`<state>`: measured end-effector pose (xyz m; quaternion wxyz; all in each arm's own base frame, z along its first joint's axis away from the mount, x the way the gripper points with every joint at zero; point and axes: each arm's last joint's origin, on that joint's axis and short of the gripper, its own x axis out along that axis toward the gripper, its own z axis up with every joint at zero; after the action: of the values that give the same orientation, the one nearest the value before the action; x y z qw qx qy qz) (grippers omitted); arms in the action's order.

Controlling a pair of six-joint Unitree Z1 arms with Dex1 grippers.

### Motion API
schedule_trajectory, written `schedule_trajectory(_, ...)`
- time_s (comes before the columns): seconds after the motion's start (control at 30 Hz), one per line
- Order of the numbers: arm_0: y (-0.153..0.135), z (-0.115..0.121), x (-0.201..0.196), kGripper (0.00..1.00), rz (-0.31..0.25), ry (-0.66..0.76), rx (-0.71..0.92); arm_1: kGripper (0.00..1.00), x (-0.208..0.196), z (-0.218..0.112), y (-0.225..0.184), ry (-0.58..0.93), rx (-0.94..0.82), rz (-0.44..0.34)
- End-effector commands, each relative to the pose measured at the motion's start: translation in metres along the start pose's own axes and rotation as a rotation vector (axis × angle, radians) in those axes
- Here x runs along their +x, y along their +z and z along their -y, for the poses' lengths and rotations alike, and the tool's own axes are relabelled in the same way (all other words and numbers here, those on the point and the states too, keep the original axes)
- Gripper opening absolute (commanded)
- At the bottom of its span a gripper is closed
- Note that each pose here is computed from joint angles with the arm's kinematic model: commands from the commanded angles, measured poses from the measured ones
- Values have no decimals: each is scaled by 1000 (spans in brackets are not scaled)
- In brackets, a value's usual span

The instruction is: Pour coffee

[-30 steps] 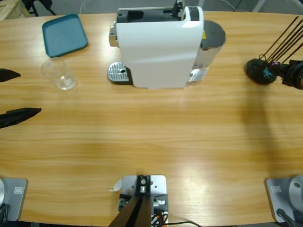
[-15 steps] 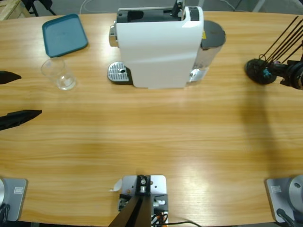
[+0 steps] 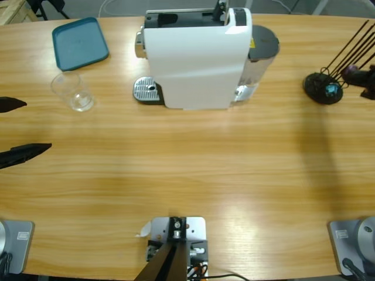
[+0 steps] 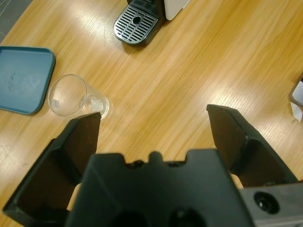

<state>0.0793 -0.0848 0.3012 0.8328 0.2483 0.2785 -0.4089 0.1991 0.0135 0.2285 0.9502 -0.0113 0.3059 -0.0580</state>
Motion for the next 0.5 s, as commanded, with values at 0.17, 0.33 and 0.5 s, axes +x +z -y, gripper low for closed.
schedule_trajectory(0.17,-17,3,-1,965,7,18,-24,0,-68,13,52,-11,-5,138)
schedule_trajectory(0.33,-14,3,-1,964,13,6,-27,0,-106,18,61,-1,-20,189)
schedule_trajectory(0.5,-14,3,2,965,-5,-5,-33,0,-149,12,62,146,-108,270)
